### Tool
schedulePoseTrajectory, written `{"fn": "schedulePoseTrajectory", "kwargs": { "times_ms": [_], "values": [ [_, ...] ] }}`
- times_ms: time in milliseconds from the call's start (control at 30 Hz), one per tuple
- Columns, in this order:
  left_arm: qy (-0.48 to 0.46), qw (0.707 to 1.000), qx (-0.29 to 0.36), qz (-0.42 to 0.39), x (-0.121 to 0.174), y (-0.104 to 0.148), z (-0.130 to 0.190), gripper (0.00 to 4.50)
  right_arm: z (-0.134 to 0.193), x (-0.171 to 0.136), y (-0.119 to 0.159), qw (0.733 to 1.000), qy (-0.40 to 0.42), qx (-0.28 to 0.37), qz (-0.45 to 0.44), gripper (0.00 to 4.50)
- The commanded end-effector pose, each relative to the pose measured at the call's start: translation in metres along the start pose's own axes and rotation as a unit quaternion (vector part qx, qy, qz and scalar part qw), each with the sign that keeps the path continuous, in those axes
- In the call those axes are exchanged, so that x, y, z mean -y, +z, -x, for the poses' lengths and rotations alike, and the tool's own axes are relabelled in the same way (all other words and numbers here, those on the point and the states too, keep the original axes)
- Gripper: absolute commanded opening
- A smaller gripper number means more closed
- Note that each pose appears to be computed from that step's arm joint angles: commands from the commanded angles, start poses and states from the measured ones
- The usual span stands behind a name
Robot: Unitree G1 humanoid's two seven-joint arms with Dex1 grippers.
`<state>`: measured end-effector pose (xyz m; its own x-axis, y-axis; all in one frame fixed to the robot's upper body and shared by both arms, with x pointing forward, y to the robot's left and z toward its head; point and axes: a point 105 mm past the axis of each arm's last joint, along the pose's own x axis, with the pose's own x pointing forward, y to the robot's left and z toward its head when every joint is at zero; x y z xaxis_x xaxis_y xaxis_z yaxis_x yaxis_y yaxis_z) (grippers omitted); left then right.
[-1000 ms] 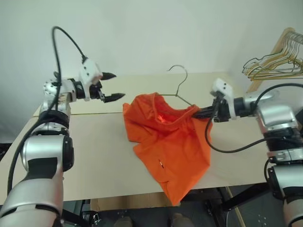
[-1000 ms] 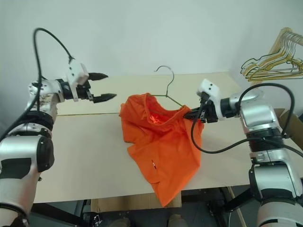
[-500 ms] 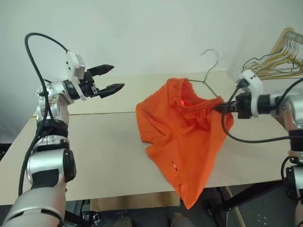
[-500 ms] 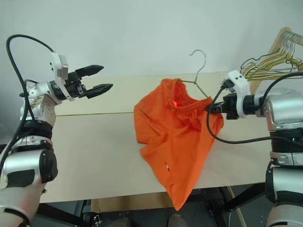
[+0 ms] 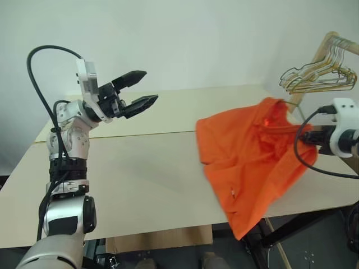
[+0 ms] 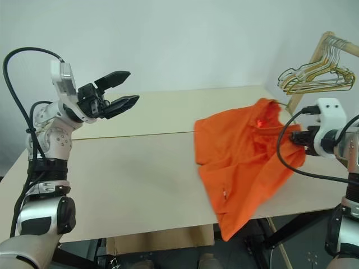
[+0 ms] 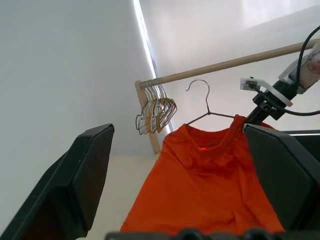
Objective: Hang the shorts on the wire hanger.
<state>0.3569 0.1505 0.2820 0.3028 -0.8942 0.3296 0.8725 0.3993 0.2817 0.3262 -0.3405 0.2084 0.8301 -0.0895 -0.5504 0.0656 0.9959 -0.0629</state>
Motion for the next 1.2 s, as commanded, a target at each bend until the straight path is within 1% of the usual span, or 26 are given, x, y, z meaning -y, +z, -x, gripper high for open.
{"fn": "schedulePoseTrajectory", "kwargs": {
  "times_ms": [33,100,233,300,433,500,633,700,800,867,1033,1200],
  "values": [
    [-0.003,1.0,0.01,0.001,0.0,0.003,-0.001,4.49,0.012,0.019,0.014,0.996,-0.075,0.045,-0.015,0.0],
    [-0.014,1.0,0.012,0.018,0.004,0.001,-0.002,4.49,0.012,0.024,0.012,0.993,-0.108,0.045,-0.03,0.0],
    [-0.047,0.997,0.035,0.052,0.017,-0.001,-0.003,4.49,0.009,0.04,0.007,0.98,-0.178,0.054,-0.077,0.0],
    [-0.071,0.995,0.039,0.064,0.027,-0.004,-0.003,4.49,0.01,0.052,0.008,0.966,-0.24,0.063,-0.072,0.0],
    [-0.065,0.992,0.062,0.086,0.031,-0.004,-0.005,4.49,0.019,0.064,0.028,0.929,-0.312,0.139,-0.142,0.0],
    [-0.062,0.991,0.07,0.092,0.032,-0.004,-0.005,4.49,0.017,0.061,0.034,0.92,-0.32,0.16,-0.16,0.0],
    [-0.06,0.991,0.07,0.094,0.035,-0.005,-0.006,4.49,0.002,0.043,0.05,0.918,-0.31,0.178,-0.171,0.0],
    [-0.057,0.992,0.068,0.091,0.036,-0.006,-0.006,4.49,-0.002,0.041,0.055,0.91,-0.317,0.188,-0.192,0.0],
    [-0.05,0.993,0.065,0.09,0.037,-0.008,-0.004,4.49,-0.008,0.046,0.058,0.903,-0.323,0.189,-0.212,0.0],
    [-0.045,0.993,0.064,0.09,0.038,-0.008,-0.002,4.49,-0.011,0.048,0.06,0.904,-0.323,0.185,-0.21,0.0],
    [-0.034,0.994,0.048,0.088,0.039,-0.014,0.002,4.49,-0.014,0.059,0.07,0.889,-0.307,0.192,-0.279,0.0],
    [-0.03,0.995,0.041,0.086,0.041,-0.017,0.002,4.49,-0.013,0.074,0.078,0.88,-0.318,0.195,-0.293,0.0]
  ]
}}
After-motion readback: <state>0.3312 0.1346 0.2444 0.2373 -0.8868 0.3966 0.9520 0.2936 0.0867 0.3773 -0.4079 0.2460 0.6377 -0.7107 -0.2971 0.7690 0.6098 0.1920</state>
